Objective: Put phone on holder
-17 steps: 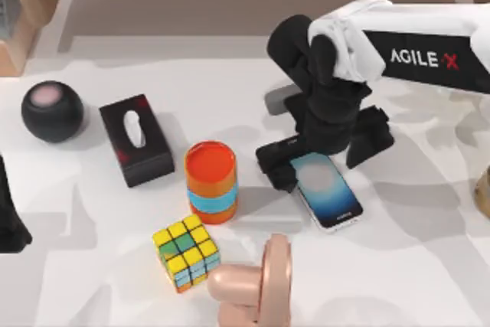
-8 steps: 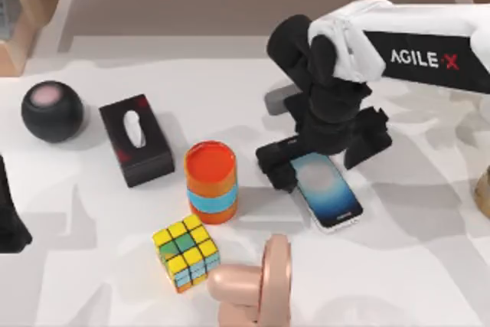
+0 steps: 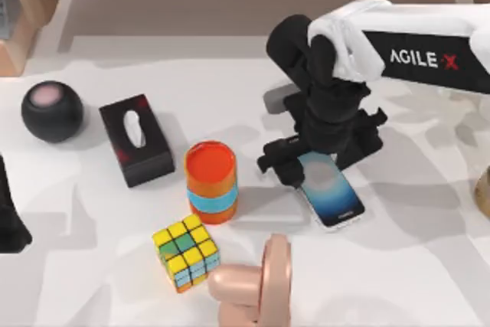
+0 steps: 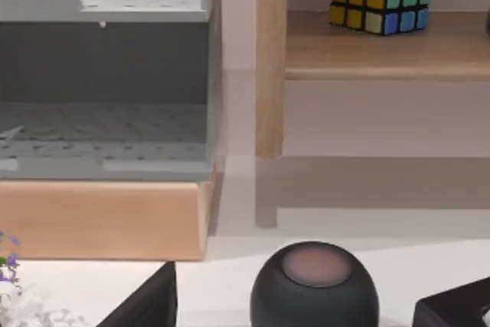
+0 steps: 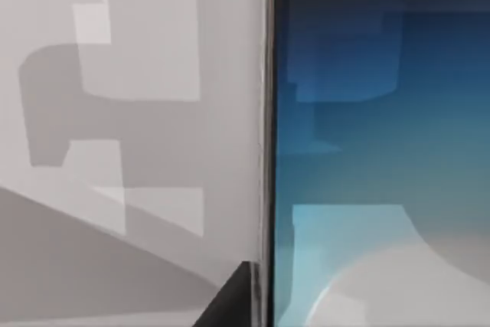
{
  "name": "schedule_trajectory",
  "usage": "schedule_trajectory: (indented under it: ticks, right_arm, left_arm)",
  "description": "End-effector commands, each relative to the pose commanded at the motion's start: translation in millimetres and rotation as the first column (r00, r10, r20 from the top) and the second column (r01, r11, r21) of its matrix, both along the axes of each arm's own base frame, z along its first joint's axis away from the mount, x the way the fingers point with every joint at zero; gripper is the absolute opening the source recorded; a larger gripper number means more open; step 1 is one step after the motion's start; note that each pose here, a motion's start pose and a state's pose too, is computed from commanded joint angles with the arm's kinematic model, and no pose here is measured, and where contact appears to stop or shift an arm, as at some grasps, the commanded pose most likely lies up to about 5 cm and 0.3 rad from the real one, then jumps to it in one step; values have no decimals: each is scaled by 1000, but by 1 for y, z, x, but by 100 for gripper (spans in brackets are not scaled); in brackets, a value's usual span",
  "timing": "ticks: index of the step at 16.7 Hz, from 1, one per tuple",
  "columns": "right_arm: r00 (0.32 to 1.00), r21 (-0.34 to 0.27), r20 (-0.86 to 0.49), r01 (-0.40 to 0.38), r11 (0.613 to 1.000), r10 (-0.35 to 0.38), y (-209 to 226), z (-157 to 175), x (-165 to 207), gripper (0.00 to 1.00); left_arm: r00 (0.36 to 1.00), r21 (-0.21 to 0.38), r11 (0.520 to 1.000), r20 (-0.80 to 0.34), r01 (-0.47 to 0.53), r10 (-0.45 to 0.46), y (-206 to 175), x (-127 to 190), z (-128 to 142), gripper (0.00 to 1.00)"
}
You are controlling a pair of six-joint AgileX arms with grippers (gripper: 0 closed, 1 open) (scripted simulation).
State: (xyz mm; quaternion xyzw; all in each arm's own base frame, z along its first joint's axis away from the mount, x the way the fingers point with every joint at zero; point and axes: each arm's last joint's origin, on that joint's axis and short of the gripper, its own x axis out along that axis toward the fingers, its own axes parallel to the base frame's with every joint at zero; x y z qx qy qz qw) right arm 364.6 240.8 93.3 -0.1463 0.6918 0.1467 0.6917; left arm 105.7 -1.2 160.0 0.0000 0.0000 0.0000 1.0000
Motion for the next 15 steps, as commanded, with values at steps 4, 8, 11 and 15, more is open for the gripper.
schedule_trajectory:
  ticks: [4,8,11,15]
  right_arm:
    - [1000,0,0,0,1000,0,0,0,0,0]
    - [999,14,45,-14,1000,13,-3,28,2,0]
    - [999,18,47,-12,1000,12,-3,40,2,0]
    - [999,14,32,0,1000,0,-2,41,0,0]
  left_arm:
    - [1000,0,1000,0,0,0,0,0,0,100]
    - [1000,0,1000,0,0,0,0,0,0,100]
    - [1000,0,1000,0,0,0,0,0,0,100]
    - [1000,0,1000,0,0,0,0,0,0,100]
